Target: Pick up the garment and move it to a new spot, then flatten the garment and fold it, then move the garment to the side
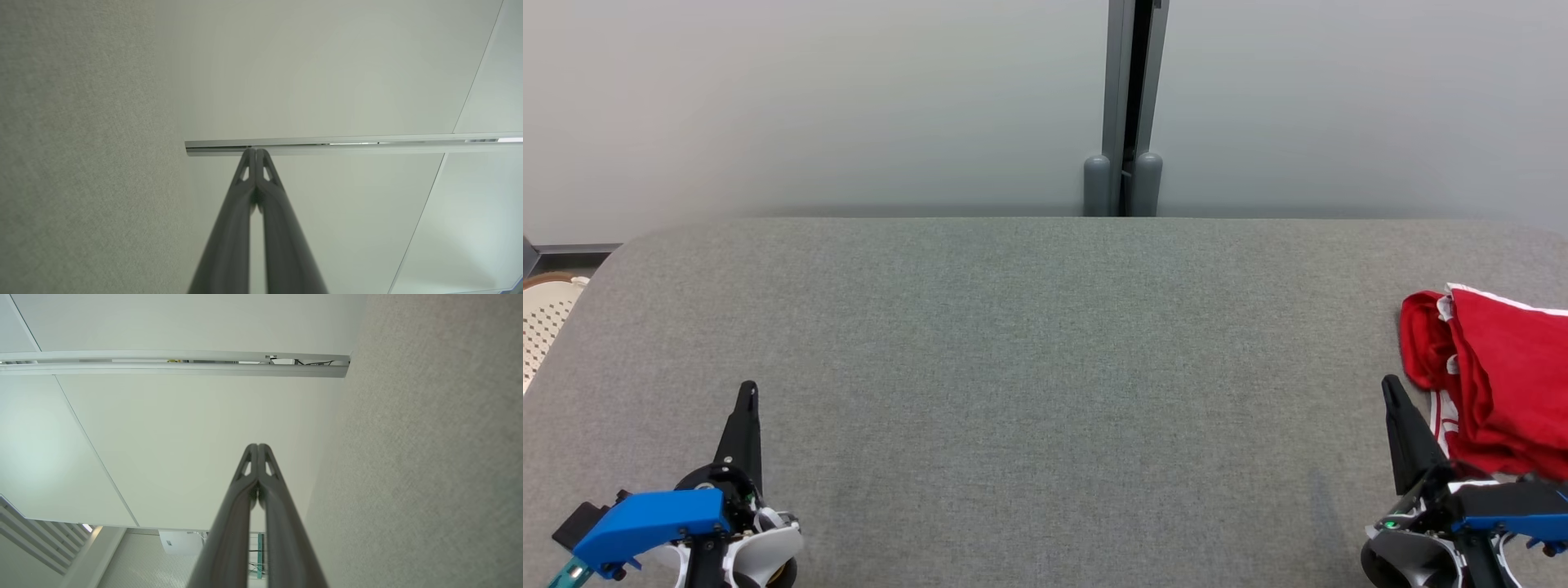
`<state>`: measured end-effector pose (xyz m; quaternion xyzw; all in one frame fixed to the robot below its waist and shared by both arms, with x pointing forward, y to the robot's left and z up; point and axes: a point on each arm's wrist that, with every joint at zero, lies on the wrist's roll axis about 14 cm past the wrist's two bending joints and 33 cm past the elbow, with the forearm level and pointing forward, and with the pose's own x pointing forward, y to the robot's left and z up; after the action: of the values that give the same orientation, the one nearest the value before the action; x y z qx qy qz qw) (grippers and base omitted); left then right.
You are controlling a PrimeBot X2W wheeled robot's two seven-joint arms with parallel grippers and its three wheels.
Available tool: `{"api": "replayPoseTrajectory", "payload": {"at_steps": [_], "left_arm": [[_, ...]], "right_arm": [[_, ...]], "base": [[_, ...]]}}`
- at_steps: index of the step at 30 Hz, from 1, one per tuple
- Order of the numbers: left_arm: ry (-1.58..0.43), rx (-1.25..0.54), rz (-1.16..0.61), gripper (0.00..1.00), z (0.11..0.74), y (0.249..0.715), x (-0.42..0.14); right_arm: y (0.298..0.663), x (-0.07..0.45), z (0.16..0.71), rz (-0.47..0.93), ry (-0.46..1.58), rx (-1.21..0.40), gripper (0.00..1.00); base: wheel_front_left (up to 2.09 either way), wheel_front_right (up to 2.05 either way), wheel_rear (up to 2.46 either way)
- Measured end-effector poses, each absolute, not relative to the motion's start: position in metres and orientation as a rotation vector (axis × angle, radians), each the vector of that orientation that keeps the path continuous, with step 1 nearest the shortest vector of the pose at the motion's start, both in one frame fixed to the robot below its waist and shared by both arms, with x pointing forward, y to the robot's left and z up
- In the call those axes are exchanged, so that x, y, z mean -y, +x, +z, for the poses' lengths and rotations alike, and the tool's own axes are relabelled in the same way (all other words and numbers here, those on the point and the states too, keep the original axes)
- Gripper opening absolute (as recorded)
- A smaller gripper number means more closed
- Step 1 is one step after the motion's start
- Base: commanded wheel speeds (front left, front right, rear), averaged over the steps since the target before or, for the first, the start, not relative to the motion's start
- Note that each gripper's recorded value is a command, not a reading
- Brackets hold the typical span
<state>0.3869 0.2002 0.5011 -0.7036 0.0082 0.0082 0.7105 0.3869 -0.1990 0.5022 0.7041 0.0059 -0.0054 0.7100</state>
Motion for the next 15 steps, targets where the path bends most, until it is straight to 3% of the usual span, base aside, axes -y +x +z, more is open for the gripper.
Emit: {"api": "replayPoseTrajectory", "payload": {"at_steps": [15], "left_arm": [[-1.573, -0.008, 0.010, 0.00, 0.5039, 0.3875, -0.2006]], "right_arm": [[0.3869, 0.1994, 0.5032, -0.010, 1.576, -0.009, 0.00]], "base": [[0.00, 0.00, 0.00]]}}
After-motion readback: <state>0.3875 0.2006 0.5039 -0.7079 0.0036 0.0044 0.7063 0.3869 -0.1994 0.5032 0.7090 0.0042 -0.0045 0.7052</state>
